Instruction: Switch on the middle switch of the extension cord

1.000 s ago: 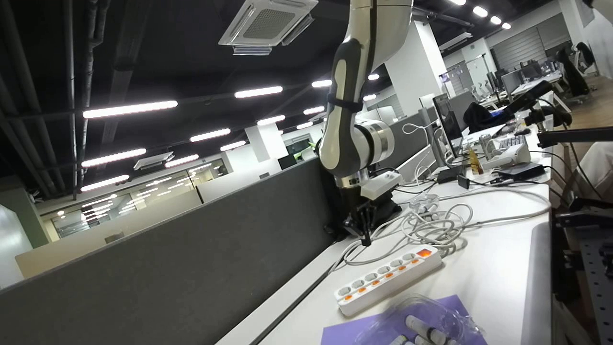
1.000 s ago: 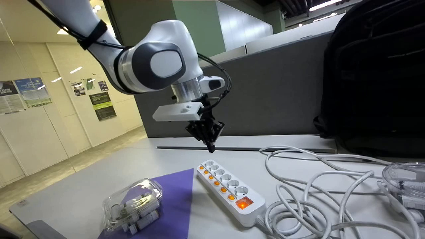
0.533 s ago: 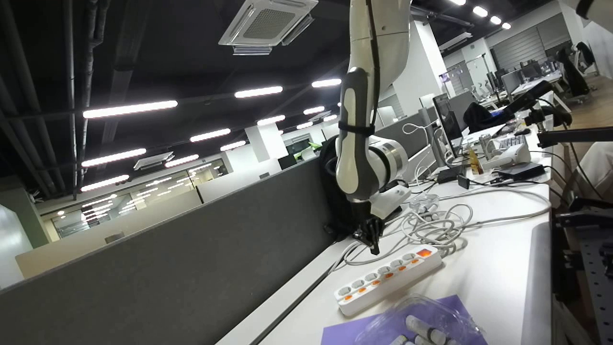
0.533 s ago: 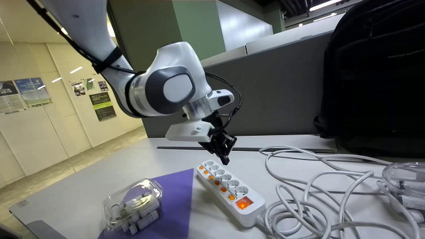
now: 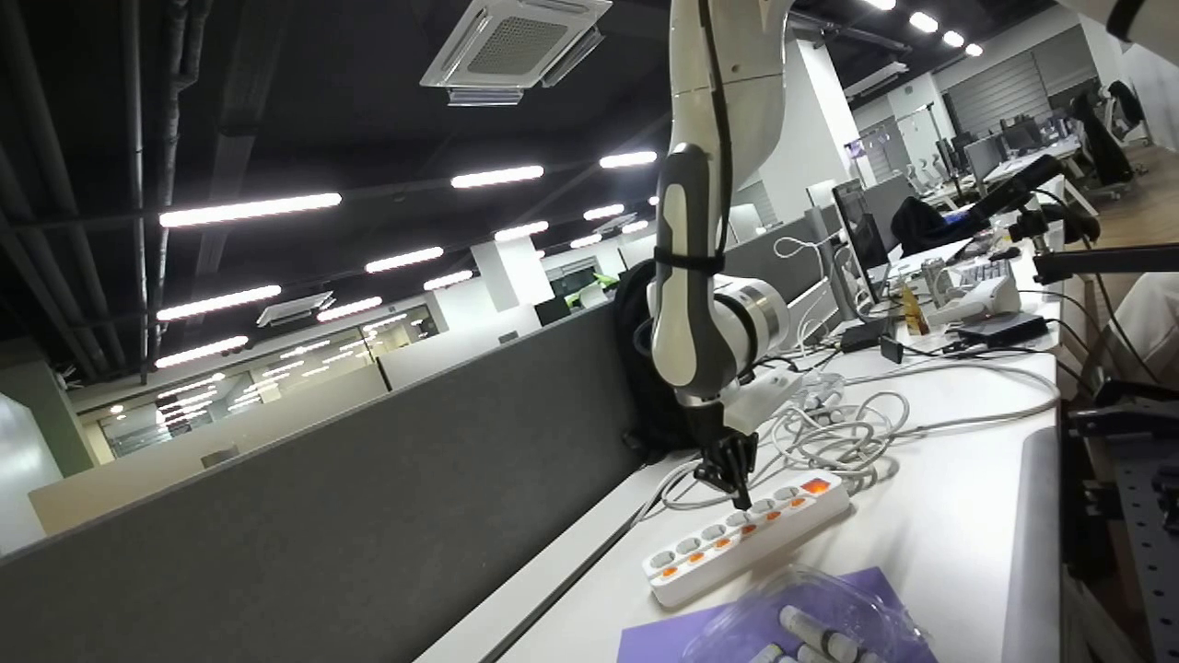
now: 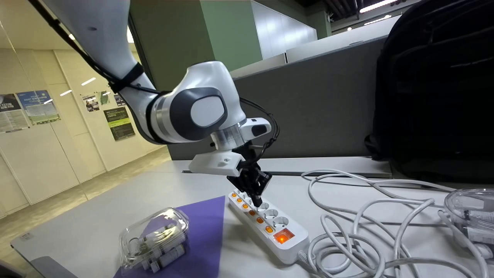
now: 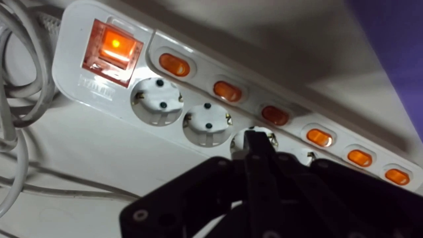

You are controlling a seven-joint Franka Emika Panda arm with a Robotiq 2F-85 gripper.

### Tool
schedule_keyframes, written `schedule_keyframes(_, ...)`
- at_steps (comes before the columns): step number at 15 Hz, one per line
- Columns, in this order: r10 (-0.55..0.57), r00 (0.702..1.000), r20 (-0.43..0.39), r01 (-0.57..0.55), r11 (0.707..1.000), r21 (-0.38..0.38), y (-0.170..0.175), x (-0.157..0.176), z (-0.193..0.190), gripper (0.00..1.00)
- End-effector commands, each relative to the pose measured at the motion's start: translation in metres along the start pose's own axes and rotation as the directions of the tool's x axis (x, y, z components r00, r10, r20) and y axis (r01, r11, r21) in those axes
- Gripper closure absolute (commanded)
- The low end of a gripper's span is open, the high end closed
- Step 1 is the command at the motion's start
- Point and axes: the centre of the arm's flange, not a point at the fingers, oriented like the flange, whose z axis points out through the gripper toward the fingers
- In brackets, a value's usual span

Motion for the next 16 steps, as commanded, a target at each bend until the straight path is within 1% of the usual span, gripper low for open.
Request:
schedule_keyframes(1,0.014,0.999,0.047,-0.015,1.000,0.009,-0.008,0.000,-0.009,1.00)
schedule_keyframes(3,0.009,0.997,0.070,-0.010,1.000,0.014,-0.011,-0.001,-0.005,1.00)
schedule_keyframes(6,0.001,0.996,0.088,-0.005,0.999,0.045,-0.017,0.001,0.002,1.00)
schedule_keyframes(11,0.008,0.998,0.069,-0.014,0.996,0.088,-0.026,0.010,0.003,1.00)
schedule_keyframes(16,0.046,0.996,0.082,-0.054,0.994,0.097,-0.024,0.013,0.006,1.00)
